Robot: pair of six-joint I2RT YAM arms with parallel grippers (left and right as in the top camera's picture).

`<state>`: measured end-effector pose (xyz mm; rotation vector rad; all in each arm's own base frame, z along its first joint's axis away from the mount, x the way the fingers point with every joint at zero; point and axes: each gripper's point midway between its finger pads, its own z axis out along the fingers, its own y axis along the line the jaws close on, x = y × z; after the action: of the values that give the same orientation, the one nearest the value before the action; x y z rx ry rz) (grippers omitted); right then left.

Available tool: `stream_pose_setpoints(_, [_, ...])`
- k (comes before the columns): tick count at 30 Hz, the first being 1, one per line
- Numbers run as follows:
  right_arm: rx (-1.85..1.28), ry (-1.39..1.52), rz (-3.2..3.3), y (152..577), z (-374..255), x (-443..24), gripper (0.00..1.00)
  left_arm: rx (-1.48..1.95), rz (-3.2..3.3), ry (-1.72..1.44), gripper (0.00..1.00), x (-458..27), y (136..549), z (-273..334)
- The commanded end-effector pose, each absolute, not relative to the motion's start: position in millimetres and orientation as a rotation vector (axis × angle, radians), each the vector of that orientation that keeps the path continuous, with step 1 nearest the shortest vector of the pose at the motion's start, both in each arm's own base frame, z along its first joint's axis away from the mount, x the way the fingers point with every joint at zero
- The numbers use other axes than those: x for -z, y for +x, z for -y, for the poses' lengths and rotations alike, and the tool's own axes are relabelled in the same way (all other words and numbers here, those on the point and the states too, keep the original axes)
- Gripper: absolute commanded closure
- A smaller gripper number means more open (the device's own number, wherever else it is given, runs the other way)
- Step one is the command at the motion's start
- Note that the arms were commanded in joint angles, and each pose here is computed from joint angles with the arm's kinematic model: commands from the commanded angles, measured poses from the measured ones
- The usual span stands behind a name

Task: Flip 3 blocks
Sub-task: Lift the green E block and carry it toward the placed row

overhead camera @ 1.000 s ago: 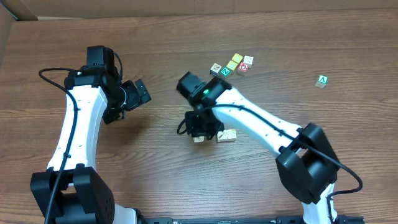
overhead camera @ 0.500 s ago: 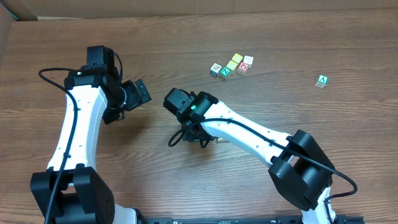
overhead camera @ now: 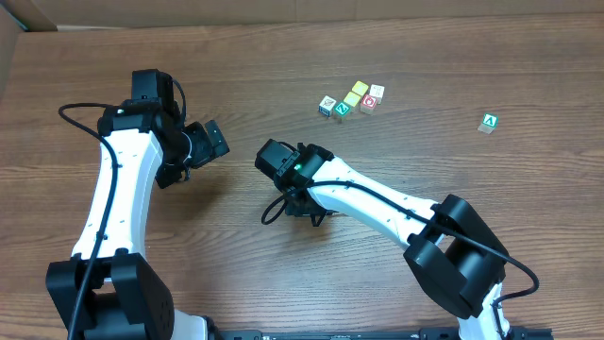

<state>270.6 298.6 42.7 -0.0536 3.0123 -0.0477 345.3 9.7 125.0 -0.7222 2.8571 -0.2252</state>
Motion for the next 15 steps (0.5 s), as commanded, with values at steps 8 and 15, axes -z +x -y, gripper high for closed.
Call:
stream_pose_setpoints(8, [0.038,-0.051,-2.984,271,-301,-49,0.71,0.234,-2.843,-0.745,0.0,-127,349,-11])
stream_pose_setpoints(15, [0.063,-0.061,-2.997,268,-301,-41,0.71,0.233,-2.844,-0.745,0.0,-127,349,-11])
